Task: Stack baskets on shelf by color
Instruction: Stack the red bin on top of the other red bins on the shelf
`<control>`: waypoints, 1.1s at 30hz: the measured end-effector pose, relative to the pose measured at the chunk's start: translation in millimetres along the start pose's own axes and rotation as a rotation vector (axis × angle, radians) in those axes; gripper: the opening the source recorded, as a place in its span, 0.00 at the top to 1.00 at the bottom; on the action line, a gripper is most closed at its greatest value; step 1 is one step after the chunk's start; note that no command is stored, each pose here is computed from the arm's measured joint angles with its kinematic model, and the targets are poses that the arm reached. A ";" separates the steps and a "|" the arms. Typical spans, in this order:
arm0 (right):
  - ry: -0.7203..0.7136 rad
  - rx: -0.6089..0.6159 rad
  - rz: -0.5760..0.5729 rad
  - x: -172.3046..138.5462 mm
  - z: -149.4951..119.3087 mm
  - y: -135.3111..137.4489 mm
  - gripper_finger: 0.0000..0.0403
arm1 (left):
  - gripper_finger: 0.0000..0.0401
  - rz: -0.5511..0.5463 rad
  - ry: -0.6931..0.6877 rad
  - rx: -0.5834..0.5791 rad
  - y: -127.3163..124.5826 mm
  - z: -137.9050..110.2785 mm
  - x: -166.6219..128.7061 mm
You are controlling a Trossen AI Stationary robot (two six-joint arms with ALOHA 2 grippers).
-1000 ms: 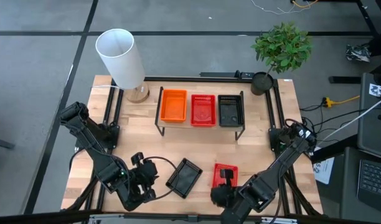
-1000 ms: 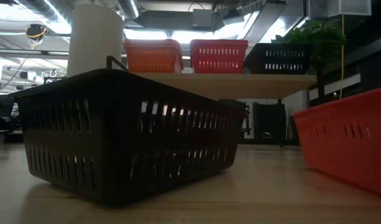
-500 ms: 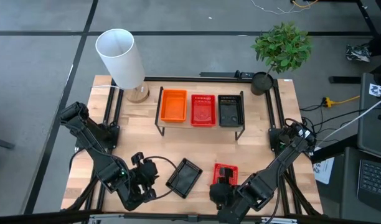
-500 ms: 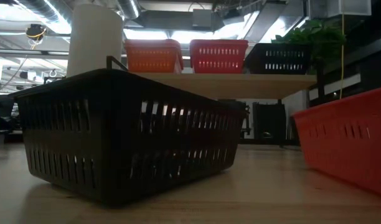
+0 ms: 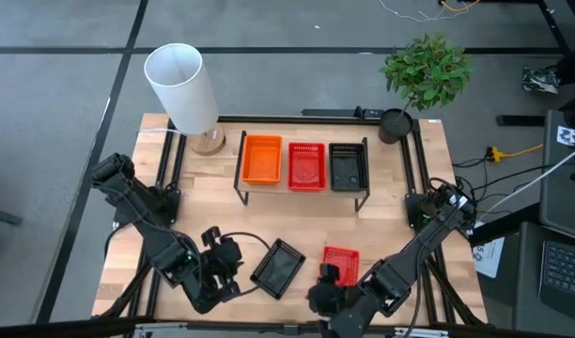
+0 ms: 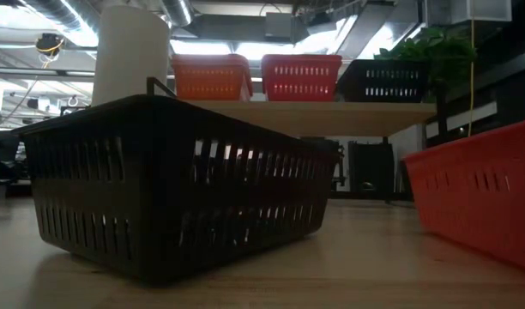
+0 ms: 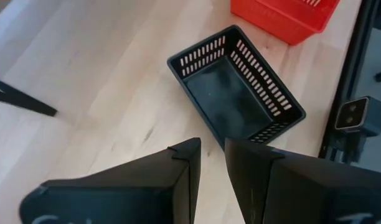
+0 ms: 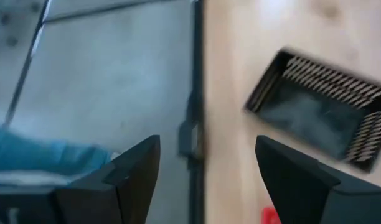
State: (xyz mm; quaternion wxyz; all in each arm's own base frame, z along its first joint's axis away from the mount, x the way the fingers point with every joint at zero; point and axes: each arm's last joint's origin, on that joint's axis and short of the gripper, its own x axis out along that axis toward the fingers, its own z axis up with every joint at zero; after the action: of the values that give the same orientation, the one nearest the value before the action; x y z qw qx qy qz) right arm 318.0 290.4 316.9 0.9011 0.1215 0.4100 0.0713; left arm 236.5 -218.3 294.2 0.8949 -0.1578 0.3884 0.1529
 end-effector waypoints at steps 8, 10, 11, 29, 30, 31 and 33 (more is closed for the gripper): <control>0.162 0.025 -0.021 6.5 -13.4 -5.1 0.35 | 0.84 0.018 -0.008 -0.011 4.1 8.4 6.1; 0.199 0.035 -0.066 13.8 -19.2 -7.8 0.35 | 0.84 0.023 -0.009 -0.015 5.1 10.1 7.3; 0.221 0.028 -0.087 17.7 -22.4 -9.1 0.35 | 0.84 0.024 -0.010 -0.017 5.4 10.7 7.8; 0.538 0.039 -0.268 87.9 -74.9 -20.4 0.35 | 0.84 0.030 -0.011 0.030 6.4 12.0 8.9; 0.536 0.066 -0.278 89.0 -75.1 -21.1 0.35 | 0.84 0.030 -0.011 0.030 6.4 12.0 8.9; 0.534 0.089 -0.289 90.1 -74.5 -22.7 0.35 | 0.84 0.030 -0.011 0.030 6.4 12.0 8.9; 0.525 0.113 -0.303 91.2 -71.4 -26.2 0.35 | 0.84 0.030 -0.011 0.030 6.4 12.0 8.9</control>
State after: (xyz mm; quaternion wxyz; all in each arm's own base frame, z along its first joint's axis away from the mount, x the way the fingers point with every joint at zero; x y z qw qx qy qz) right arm 324.3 297.5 198.6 0.7564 0.0864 0.6457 -0.0581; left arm 247.6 -206.3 294.3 0.8968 -0.1376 0.3882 0.1614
